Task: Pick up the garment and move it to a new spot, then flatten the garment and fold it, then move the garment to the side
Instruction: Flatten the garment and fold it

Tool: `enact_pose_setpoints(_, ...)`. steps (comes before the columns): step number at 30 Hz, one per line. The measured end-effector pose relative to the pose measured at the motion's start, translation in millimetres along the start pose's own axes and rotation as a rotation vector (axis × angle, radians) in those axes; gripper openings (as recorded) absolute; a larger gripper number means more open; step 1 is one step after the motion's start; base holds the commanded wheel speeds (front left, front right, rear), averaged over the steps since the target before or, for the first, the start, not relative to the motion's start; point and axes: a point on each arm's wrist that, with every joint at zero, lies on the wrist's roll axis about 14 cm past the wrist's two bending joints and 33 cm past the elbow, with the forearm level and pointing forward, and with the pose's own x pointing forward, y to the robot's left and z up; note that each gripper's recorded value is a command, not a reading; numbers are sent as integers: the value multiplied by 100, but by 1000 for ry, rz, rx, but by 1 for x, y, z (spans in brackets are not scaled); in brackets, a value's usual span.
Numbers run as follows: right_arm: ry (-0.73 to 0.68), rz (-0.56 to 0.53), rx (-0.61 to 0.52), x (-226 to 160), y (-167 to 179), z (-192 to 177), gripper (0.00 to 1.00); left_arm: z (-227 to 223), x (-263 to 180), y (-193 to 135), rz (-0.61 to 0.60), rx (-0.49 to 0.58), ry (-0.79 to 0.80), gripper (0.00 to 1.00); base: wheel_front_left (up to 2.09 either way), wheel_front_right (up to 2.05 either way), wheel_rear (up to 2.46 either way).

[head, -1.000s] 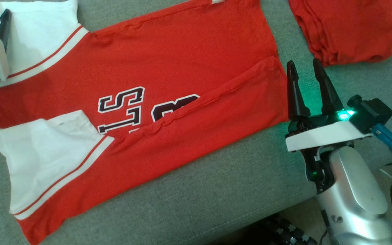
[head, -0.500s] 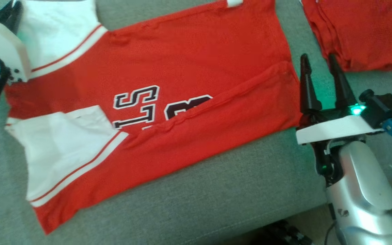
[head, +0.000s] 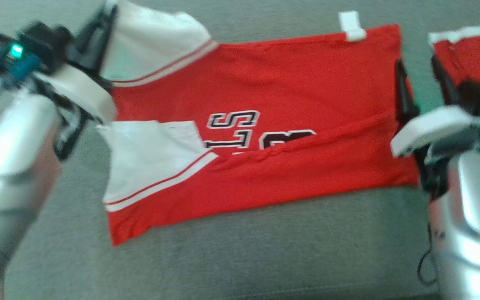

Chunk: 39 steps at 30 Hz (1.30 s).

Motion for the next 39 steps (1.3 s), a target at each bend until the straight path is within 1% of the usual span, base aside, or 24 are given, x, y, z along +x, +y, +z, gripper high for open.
enact_pose_setpoints(3, 39, 8, -46, 20, 5, 12, 100, 3, -20, -11, -7, 4, -21, 0, 0, 0, 0)
enact_pose_setpoints(6, 92, 6, -85, 39, 5, 18, 100, 7, -37, -24, -24, -1, -38, 0, 0, 0, 0)
enact_pose_setpoints(7, 139, -4, -97, 49, 0, 14, 100, 8, -47, -31, -31, -4, -39, 0, 0, 0, 0)
enact_pose_setpoints(11, 259, -20, -113, 65, -5, -7, 100, 10, -58, -43, -50, 1, -39, 0, 0, 0, 0)
enact_pose_setpoints(15, 352, -31, -186, 74, -14, -29, 100, 9, -62, -46, -60, -2, -31, 0, 0, 0, 0)
enact_pose_setpoints(20, 402, -53, -223, 85, -25, -40, 100, 5, -61, -50, -68, -11, -21, 0, 0, 0, 0)
enact_pose_setpoints(24, 412, -45, -237, 95, -22, -42, 100, 0, -60, -52, -77, -17, -7, 0, 0, 0, 0)
enact_pose_setpoints(25, 411, -41, -240, 97, -21, -42, 54, -1, -60, -51, -76, -17, -5, 0, 0, 0, 0)
enact_pose_setpoints(26, 408, -37, -243, 98, -20, -42, 2, -2, -60, -50, -76, -16, -3, 0, 0, 0, 0)
enact_pose_setpoints(27, 406, -32, -246, 98, -19, -42, 0, -3, -60, -49, -73, -13, 0, 0, 0, 0, 0)
enact_pose_setpoints(33, 333, -17, -261, 96, -20, -28, 0, -1, -56, -35, -35, -17, 0, 0, 0, 0, 0)
enact_pose_setpoints(36, 262, -14, -255, 97, -21, -8, 0, 0, -51, -22, -4, -13, -1, 0, 0, 0, 0)
enact_pose_setpoints(39, 176, -6, -245, 100, -20, 18, 0, 12, -42, -7, 26, 5, -33, 0, 0, 0, 0)
